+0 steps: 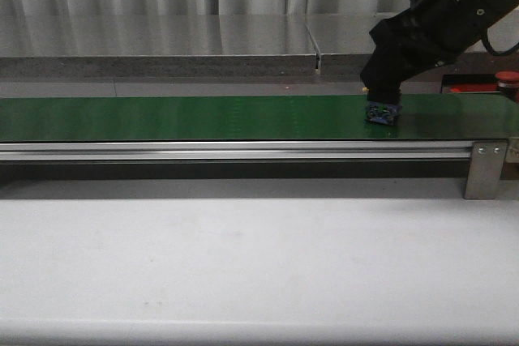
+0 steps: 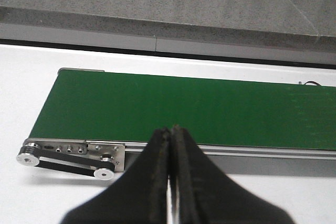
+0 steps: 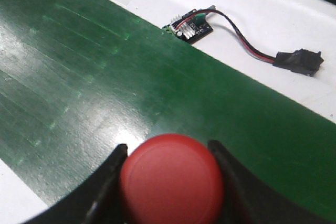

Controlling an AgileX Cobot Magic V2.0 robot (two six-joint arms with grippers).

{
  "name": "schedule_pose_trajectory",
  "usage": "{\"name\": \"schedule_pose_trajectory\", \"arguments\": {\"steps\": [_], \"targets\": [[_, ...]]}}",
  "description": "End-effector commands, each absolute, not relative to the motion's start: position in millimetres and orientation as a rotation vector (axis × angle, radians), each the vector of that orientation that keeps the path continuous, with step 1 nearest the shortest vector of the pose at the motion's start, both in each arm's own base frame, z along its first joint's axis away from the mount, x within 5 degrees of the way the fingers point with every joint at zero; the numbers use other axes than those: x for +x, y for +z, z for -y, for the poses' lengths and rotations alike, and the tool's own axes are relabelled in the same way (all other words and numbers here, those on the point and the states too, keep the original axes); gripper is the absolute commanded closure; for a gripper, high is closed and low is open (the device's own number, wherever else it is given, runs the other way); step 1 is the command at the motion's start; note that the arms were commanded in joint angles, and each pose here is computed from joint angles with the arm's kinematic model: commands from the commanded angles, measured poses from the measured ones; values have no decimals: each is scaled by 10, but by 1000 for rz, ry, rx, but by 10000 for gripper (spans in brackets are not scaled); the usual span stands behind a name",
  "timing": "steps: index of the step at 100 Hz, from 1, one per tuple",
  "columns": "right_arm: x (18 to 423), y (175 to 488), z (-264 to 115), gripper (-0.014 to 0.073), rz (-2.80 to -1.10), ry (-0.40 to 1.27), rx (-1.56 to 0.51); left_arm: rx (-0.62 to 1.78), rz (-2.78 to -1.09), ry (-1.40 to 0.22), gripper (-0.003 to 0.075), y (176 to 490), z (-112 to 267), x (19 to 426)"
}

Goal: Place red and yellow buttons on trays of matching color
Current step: 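Carry the red button into the red tray and release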

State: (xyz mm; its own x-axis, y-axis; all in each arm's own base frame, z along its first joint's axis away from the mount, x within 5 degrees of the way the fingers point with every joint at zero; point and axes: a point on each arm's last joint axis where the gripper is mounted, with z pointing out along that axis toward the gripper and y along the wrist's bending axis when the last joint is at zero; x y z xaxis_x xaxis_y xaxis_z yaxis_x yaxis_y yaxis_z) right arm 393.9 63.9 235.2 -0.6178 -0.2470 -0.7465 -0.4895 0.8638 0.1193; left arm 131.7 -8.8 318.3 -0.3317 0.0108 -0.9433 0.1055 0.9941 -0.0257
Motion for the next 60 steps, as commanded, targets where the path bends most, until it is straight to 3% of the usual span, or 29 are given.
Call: {"name": "schedule_pose_trajectory", "arguments": {"steps": [1, 29, 46, 60], "targets": [[3918, 2785, -553, 468, -2131, 361, -471, 56, -1811, -96, 739, 3339, 80, 1333], [3960, 3433, 285, 468, -2058, 405, -176, 56, -1811, -96, 739, 3339, 80, 1333], [3937, 3857, 877, 468, -1945, 282, -64, 56, -1811, -96, 739, 3339, 80, 1333], [4015, 3941, 1208, 468, -1927, 199, -18, 56, -1811, -96, 739, 3339, 80, 1333]]}}
